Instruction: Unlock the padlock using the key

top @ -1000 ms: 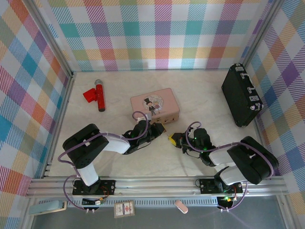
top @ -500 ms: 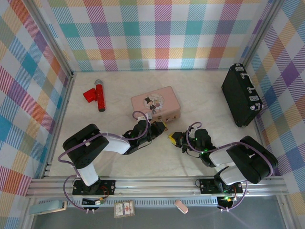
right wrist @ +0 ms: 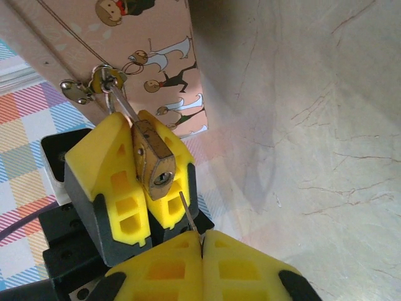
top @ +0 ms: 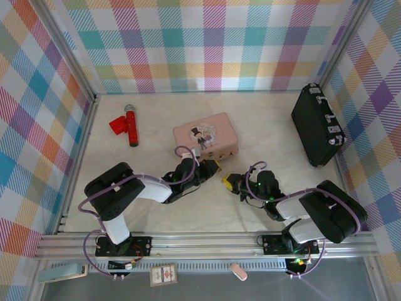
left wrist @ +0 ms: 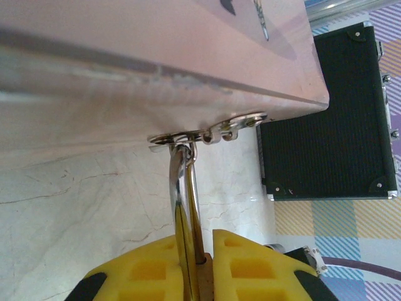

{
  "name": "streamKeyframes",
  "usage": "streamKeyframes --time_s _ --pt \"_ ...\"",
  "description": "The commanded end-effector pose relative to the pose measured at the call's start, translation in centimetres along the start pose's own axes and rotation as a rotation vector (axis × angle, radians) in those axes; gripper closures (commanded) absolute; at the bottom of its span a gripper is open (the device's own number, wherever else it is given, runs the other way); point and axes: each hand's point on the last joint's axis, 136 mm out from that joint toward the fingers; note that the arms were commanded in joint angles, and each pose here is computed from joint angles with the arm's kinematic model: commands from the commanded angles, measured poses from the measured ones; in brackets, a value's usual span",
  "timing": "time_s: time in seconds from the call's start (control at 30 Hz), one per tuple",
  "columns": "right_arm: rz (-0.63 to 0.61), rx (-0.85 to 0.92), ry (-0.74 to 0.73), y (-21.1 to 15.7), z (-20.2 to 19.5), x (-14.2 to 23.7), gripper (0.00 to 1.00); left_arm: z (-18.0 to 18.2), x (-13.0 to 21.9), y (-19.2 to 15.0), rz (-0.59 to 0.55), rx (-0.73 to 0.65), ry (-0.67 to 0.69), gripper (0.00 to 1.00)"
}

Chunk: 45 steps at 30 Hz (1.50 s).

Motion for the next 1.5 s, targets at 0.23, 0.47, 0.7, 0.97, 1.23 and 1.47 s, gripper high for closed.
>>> streamKeyframes --time_s 0.23,0.47,0.7,0.97,1.23,1.47 --pt "-0.018 0.028 0.061 0.0 1.7 0.4 1.0 -7.0 0.8 2.4 -0.085 0.015 -0.257 1.0" --pt "-0.015 0.025 0.05 0.1 1.5 0.3 1.0 -7.6 1.0 2.4 -0.091 0.024 -0.281 1.0" --pt "-0.016 0.028 0.052 0.1 1.6 0.2 1.0 -7.7 1.0 2.3 -0.087 0.031 -0.292 1.0" --pt "-0.02 0.041 0.064 0.0 2.2 0.2 1.0 -7.5 0.9 2.1 -0.081 0.038 -0.291 1.0" --pt "-0.045 0.042 0.06 0.3 2.3 0.5 1.0 -7.5 1.0 2.0 -0.08 0.041 -0.295 1.0" --pt "-0.052 0.048 0.062 0.4 2.6 0.5 1.0 -7.8 1.1 2.0 -0.079 0.036 -0.306 1.0"
Point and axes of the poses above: each hand's point on the last joint's axis, 136 mm out from that joint toward the fingers, its own x axis back along the fingers, its own z axis along the line the jaws close on, y = z × x, and after that the axes turned 11 degrees about -x, right-handed
